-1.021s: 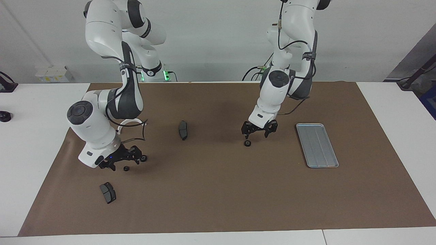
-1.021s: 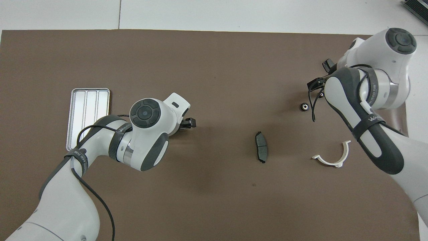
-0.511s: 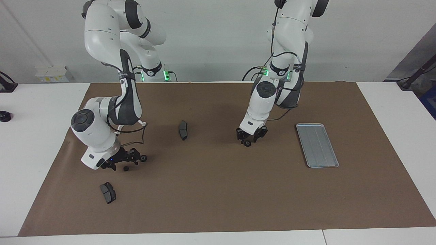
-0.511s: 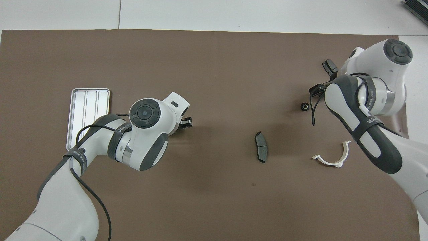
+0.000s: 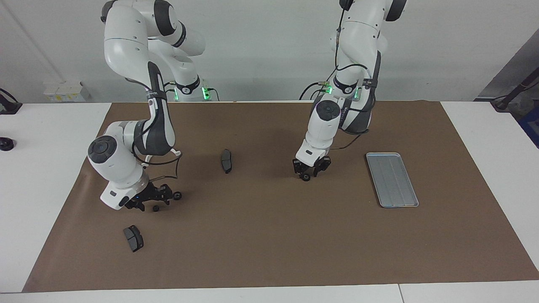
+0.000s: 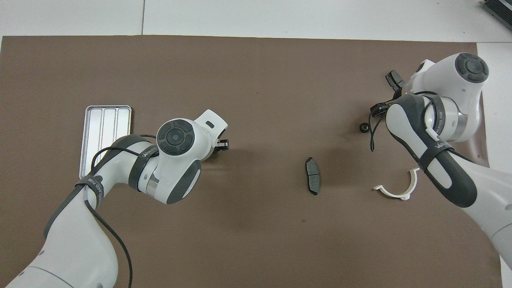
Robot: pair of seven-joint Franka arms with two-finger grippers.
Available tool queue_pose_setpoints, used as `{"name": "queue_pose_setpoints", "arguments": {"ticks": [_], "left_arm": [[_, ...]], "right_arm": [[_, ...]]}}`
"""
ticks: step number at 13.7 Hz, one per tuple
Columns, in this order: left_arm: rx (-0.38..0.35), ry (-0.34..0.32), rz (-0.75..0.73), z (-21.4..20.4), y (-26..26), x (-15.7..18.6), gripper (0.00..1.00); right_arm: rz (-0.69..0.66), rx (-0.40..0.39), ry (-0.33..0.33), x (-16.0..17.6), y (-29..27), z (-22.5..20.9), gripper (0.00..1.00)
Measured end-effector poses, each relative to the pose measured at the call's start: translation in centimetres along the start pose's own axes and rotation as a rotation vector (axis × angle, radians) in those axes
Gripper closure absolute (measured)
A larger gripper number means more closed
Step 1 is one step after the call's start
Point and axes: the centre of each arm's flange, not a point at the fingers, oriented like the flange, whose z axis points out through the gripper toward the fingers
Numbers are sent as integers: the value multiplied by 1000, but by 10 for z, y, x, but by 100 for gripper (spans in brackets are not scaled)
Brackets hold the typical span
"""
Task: Pick bearing gear from pile to tray
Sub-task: 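Grasp another gear with the right gripper while the left gripper holds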
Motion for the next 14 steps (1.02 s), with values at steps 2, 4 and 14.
{"name": "queue_pose_setpoints", "arguments": {"ticks": [2, 4, 14], "left_arm": [[-2, 3, 1, 0, 0, 0, 45], [-6, 9, 1, 0, 1, 1, 45], [26, -32, 5, 5, -2, -1, 65]], "right_arm": [[1, 3, -11, -3, 0, 5, 29], [5, 2, -16, -6, 3, 8, 30], [-4, -7, 11, -7, 13, 6, 59]]}}
